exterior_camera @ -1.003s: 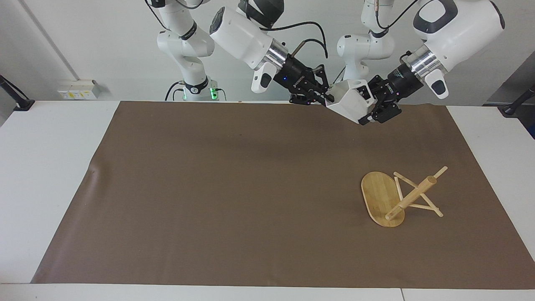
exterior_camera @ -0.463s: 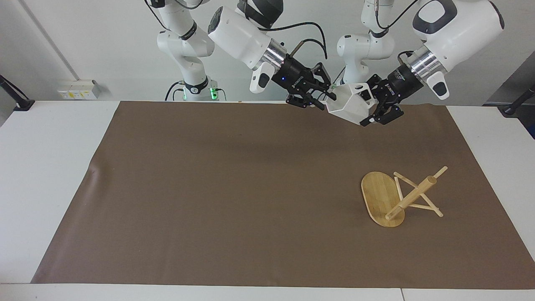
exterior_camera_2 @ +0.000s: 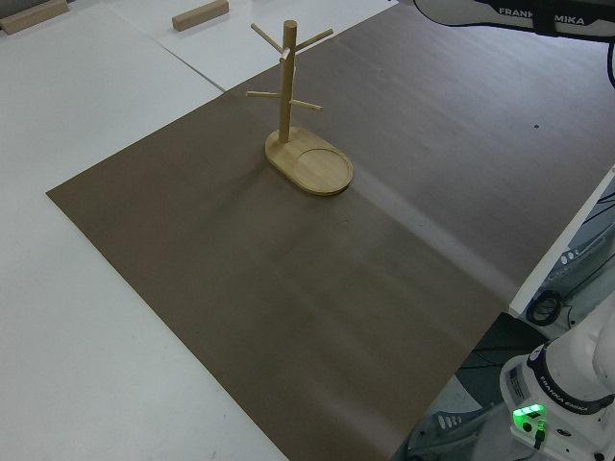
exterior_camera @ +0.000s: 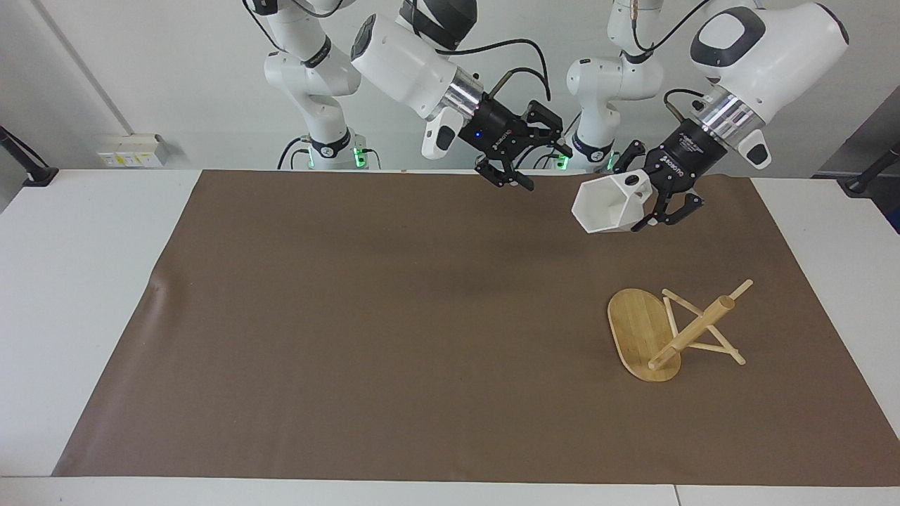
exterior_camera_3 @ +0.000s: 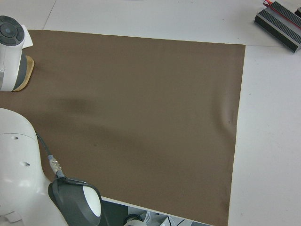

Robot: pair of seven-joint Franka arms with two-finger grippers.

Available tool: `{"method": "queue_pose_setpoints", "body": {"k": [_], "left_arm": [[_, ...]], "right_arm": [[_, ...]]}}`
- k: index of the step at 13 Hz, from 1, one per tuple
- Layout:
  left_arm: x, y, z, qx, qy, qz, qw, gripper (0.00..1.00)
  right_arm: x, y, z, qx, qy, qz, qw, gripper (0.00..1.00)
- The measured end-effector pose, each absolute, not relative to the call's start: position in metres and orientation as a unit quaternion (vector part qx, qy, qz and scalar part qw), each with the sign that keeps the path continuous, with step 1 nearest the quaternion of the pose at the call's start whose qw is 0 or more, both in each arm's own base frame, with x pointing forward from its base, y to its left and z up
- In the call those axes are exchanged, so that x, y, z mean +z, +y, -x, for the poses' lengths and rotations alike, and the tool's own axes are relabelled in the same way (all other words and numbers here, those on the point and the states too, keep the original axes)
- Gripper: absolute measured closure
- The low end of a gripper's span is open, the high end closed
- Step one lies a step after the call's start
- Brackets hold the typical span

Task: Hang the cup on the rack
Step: 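Lift the cup with the left gripper while the right gripper withdraws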

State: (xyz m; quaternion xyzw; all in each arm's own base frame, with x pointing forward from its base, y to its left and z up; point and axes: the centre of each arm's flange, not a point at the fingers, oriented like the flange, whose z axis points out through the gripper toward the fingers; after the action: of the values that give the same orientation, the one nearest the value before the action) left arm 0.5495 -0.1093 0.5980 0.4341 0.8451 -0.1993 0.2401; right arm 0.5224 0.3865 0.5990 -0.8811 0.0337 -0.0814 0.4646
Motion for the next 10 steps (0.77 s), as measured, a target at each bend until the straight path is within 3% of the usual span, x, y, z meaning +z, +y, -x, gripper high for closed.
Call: {"method": "queue_pose_setpoints", "body": {"k": [2, 7, 10], "left_arm": [[0.586, -0.106, -0.560, -0.193, 0.873, -0.385, 0.230, 0.33], [0.543, -0.108, -0.590, -0.169, 0.923, -0.295, 0.182, 0.33], [0.526, -0.114, -0.608, -0.162, 0.941, -0.244, 0.170, 0.33]], "right_arm": [[0.598, 0.383, -0.525, -0.082, 0.037, 0.881, 0.464, 0.00], [0.595, 0.368, -0.536, -0.092, 0.041, 0.887, 0.450, 0.00], [0.580, 0.325, -0.560, -0.097, 0.013, 0.925, 0.367, 0.00]]}}
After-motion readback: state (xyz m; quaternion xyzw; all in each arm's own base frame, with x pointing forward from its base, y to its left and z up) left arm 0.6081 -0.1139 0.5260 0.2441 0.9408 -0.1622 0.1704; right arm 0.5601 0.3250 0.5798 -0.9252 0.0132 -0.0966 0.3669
